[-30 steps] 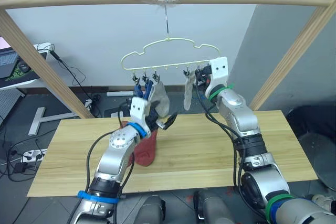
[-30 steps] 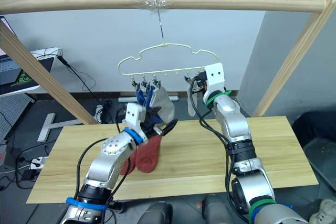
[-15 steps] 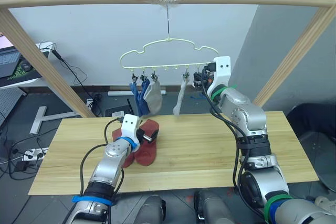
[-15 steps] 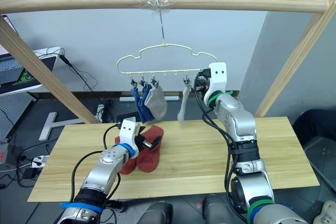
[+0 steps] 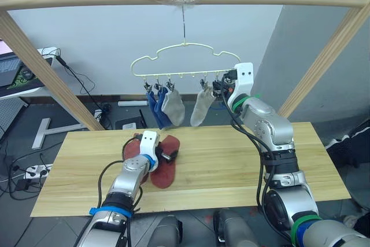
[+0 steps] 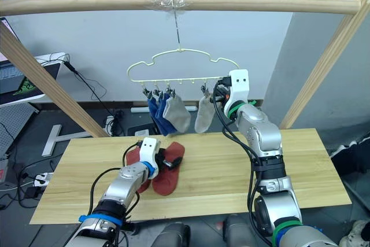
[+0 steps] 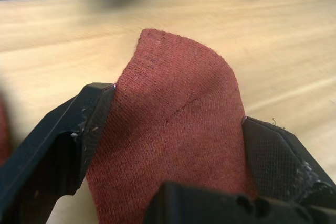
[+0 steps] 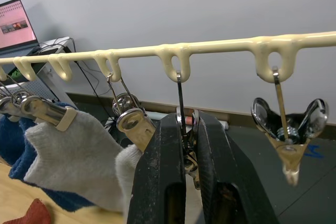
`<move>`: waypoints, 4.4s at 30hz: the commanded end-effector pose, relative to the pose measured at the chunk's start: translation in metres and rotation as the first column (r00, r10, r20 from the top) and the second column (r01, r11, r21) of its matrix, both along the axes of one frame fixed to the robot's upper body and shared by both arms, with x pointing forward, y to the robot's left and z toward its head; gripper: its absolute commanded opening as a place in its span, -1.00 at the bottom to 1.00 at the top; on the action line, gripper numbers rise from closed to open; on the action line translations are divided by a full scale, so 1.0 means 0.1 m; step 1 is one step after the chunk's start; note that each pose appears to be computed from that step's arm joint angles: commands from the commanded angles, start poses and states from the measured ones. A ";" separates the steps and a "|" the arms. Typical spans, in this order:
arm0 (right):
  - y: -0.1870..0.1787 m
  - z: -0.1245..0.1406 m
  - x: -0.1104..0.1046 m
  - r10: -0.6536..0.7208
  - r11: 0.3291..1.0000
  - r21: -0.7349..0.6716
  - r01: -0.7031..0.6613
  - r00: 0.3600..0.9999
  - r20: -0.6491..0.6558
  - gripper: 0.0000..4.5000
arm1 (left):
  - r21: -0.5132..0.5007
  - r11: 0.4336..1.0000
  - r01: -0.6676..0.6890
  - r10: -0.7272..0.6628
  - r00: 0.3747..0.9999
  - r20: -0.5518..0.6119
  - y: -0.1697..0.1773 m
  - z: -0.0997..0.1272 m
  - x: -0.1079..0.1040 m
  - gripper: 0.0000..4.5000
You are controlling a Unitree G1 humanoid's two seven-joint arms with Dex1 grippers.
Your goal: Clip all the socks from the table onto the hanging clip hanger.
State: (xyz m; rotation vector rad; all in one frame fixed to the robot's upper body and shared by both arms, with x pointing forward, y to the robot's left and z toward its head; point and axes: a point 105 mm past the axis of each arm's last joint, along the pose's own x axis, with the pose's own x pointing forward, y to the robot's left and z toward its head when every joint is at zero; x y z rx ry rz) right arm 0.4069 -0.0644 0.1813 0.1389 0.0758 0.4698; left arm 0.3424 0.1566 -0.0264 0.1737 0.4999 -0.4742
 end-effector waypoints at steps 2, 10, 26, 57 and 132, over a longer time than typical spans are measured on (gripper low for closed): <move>0.00 0.10 -0.03 0.002 1.000 0.006 -0.003 0.999 0.040 -1.00 | -0.021 0.999 0.026 -0.028 0.995 -0.094 -0.04 -0.17 -0.18 0.92; 0.00 0.07 -0.03 0.015 1.000 -0.014 -0.014 0.999 0.038 -1.00 | -0.012 0.999 0.046 -0.047 0.997 -0.056 -0.07 -0.10 -0.15 -0.04; -0.06 0.06 -0.06 0.009 1.000 -0.024 -0.008 0.999 0.038 -1.00 | 0.025 0.994 0.109 -0.111 0.987 0.115 -0.14 0.19 0.01 -0.98; -0.08 0.03 -0.04 -0.009 1.000 -0.024 0.010 0.999 0.032 -1.00 | 0.024 0.991 0.132 -0.129 0.984 -0.120 -0.19 -0.05 -0.25 1.00; -0.28 0.45 -0.38 0.287 0.893 0.419 -0.163 0.923 -0.255 -1.00 | -0.472 0.716 0.514 -0.380 0.855 0.354 -0.97 1.61 -0.28 -0.99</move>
